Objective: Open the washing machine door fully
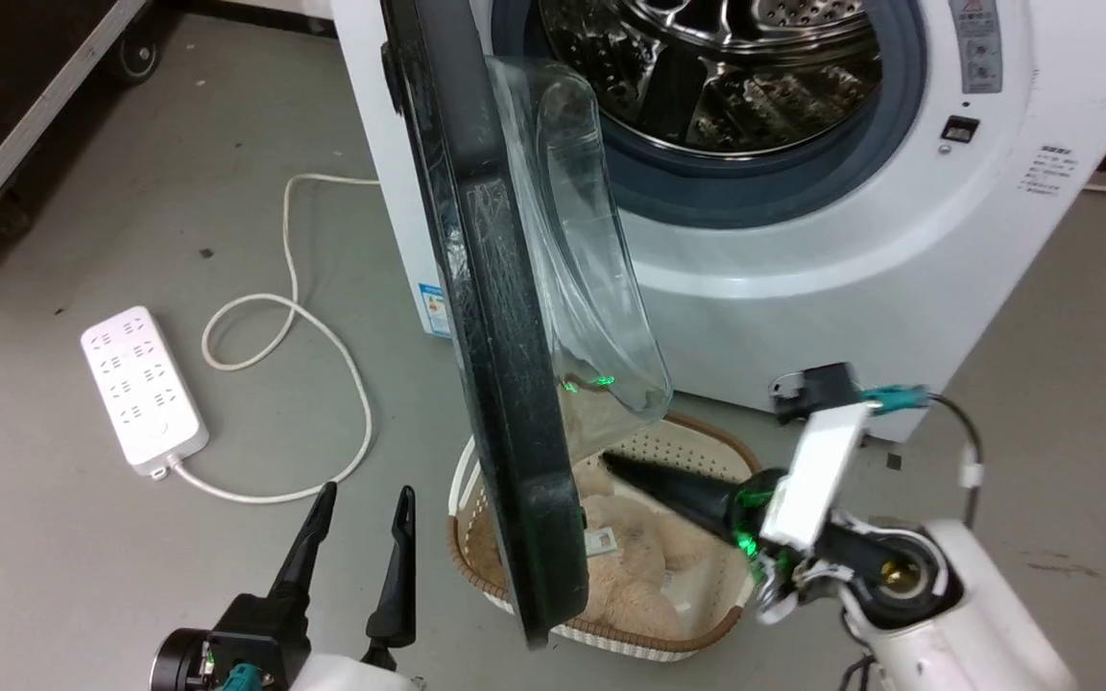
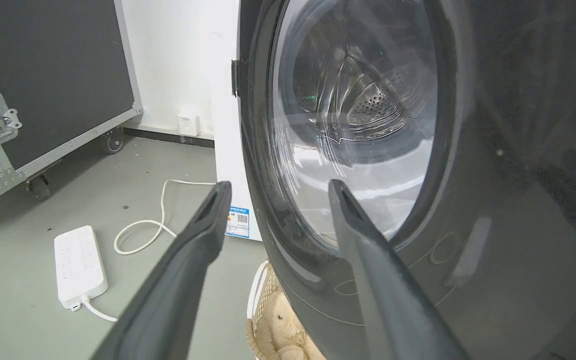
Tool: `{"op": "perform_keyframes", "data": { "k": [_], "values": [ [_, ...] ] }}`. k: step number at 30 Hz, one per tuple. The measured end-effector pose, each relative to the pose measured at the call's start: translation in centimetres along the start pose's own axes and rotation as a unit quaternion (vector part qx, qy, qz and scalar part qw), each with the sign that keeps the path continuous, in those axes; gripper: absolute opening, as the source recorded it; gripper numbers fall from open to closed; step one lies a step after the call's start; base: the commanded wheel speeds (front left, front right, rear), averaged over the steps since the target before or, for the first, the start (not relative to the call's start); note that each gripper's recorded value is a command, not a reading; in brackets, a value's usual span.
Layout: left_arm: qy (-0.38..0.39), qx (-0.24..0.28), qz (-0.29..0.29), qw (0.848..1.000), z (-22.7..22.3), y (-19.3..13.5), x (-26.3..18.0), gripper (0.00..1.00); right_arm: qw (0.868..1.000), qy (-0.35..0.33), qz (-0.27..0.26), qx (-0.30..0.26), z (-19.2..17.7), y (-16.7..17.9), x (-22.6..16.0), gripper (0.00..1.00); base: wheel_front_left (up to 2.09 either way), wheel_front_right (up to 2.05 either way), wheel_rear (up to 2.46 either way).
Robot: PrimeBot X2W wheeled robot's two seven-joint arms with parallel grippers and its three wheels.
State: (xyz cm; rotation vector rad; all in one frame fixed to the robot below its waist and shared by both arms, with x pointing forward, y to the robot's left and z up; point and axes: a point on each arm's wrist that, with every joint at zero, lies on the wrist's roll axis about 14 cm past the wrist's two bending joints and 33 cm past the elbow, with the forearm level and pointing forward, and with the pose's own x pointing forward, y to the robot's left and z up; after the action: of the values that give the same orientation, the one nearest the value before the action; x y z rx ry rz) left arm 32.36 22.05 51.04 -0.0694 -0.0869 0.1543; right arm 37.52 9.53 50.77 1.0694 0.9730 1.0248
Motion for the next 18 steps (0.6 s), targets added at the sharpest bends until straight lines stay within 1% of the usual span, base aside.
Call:
{"op": "perform_keyframes", "data": {
  "k": [3, 5, 6, 7, 9, 10, 11, 12, 15, 18],
  "values": [
    [-0.002, -0.004, 0.001, 1.000, 0.0, 0.0, 0.0, 1.00, 0.998, -0.060, -0.013, -0.001, 2.3, -0.5, -1.5, 1.00, 0.00, 0.00, 0.00],
    [-0.006, -0.008, 0.003, 1.000, 0.3, 0.1, 0.1, 1.00, 0.992, -0.118, -0.029, -0.028, 4.6, -0.6, -3.3, 1.00, 0.00, 0.00, 0.00],
    [-0.009, -0.011, 0.004, 1.000, 0.4, 0.2, 0.2, 1.00, 0.986, -0.153, -0.038, -0.047, 5.9, -0.5, -4.5, 1.00, 0.00, 0.00, 0.00],
    [-0.011, -0.014, 0.003, 1.000, 0.6, 0.2, 0.3, 1.00, 0.978, -0.187, -0.052, -0.079, 7.3, -0.3, -5.9, 1.00, 0.00, 0.00, 0.00],
    [-0.015, -0.016, -0.002, 1.000, 0.7, -0.1, 0.4, 1.00, 0.954, -0.249, -0.079, -0.145, 9.4, 0.3, -8.9, 1.00, 0.00, 0.00, 0.00],
    [-0.020, -0.018, -0.008, 1.000, 1.0, -0.3, 0.7, 1.00, 0.918, -0.339, -0.089, -0.184, 11.3, 1.6, -13.2, 1.00, 0.00, 0.00, 0.00],
    [-0.019, -0.019, -0.013, 1.000, 0.9, -0.5, 0.8, 1.00, 0.904, -0.357, -0.104, -0.212, 11.5, 1.9, -14.4, 1.00, 0.00, 0.00, 0.00],
    [-0.018, -0.020, -0.017, 0.999, 0.8, -0.7, 0.8, 1.00, 0.885, -0.374, -0.122, -0.249, 11.7, 2.3, -15.8, 1.00, 0.00, 0.00, 0.00],
    [-0.023, -0.021, -0.032, 0.999, 1.1, -1.3, 1.1, 1.00, 0.821, -0.423, -0.161, -0.347, 12.1, 4.0, -19.7, 1.00, 0.00, 0.00, 0.00],
    [-0.029, -0.020, -0.040, 0.999, 1.4, -1.6, 1.4, 1.00, 0.756, -0.450, -0.210, -0.427, 11.4, 4.3, -22.8, 1.00, 0.00, 0.00, 0.00]
  ]
}}
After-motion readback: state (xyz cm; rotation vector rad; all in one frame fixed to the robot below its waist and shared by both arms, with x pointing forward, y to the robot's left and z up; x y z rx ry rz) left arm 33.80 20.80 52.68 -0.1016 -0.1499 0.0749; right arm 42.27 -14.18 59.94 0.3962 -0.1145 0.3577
